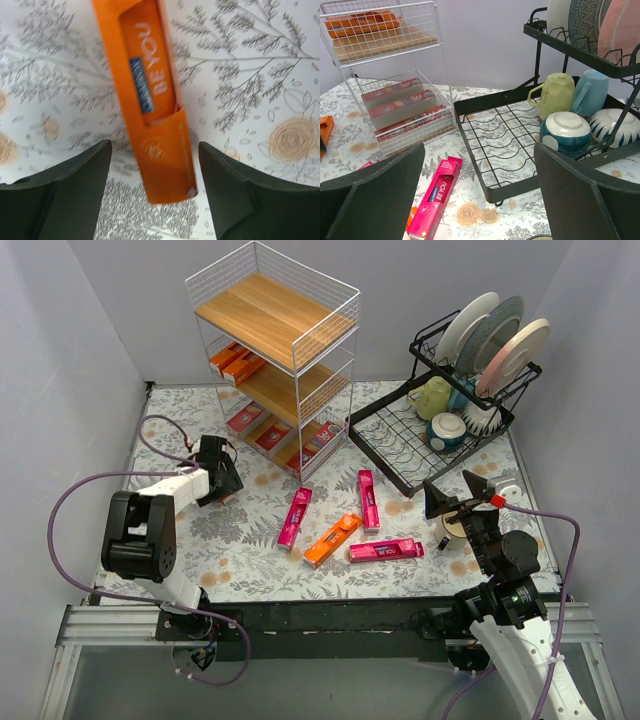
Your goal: Place and organize the toothpastes onto the shelf
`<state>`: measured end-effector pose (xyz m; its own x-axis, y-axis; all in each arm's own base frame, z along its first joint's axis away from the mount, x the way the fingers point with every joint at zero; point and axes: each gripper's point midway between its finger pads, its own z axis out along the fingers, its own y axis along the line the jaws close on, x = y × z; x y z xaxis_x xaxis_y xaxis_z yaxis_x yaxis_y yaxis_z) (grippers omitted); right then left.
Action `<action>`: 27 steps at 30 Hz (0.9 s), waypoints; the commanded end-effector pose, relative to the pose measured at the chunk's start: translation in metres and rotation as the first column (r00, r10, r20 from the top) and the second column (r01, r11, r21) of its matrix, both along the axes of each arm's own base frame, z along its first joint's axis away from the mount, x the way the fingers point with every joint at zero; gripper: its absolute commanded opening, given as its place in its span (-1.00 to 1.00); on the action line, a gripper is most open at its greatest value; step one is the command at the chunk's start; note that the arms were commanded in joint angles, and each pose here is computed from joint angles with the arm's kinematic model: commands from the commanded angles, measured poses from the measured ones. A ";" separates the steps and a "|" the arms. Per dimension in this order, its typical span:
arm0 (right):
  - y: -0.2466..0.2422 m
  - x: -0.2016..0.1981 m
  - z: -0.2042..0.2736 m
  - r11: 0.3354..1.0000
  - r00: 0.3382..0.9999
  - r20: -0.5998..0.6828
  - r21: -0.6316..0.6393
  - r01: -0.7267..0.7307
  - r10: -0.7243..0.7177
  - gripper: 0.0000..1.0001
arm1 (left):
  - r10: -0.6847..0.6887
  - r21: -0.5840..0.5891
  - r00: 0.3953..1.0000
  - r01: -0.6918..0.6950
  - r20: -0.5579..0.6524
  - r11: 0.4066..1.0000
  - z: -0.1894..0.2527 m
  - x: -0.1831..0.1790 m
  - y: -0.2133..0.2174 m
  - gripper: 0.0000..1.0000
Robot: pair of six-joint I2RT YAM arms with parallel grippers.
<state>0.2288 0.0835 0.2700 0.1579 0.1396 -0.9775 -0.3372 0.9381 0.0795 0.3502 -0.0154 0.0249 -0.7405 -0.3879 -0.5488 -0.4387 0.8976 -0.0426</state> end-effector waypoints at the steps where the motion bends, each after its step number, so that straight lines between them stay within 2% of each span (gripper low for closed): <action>1: 0.000 -0.004 0.024 0.999 0.998 0.070 0.031 -0.009 0.007 0.97 | 0.122 -0.025 0.988 -0.120 0.099 0.992 0.021 -0.012 0.008 0.47; 4: 0.001 -0.004 0.024 0.999 0.997 0.071 0.034 -0.011 0.009 0.97 | 0.207 -0.056 0.973 -0.202 0.105 0.978 0.013 -0.021 0.008 0.47; 7: 0.002 -0.004 0.023 0.999 0.997 0.070 0.036 -0.018 0.016 0.97 | 0.244 -0.067 0.963 -0.238 0.113 0.969 0.013 -0.014 0.006 0.47; 13: 0.001 -0.005 0.024 0.999 0.997 0.074 0.037 -0.015 0.012 0.97 | 0.266 -0.039 0.961 -0.264 0.072 0.964 -0.005 -0.006 0.003 0.42; 17: 0.000 -0.006 0.026 0.999 0.997 0.079 0.038 -0.014 0.011 0.97 | 0.248 -0.021 0.967 -0.248 0.058 0.969 -0.008 -0.004 0.000 0.25; 20: 0.000 -0.006 0.026 0.999 0.997 0.080 0.039 -0.014 0.010 0.97 | 0.249 -0.015 0.968 -0.249 0.035 0.968 -0.009 -0.011 -0.004 0.08; 22: 0.000 -0.006 0.026 0.999 0.997 0.081 0.037 -0.013 0.010 0.97 | 0.259 -0.009 0.966 -0.259 0.010 0.966 -0.009 -0.020 -0.004 -0.11; 27: 0.000 -0.006 0.027 0.999 0.997 0.081 0.037 -0.010 0.007 0.97 | 0.268 -0.043 0.963 -0.266 0.044 0.963 0.010 -0.029 -0.006 -0.35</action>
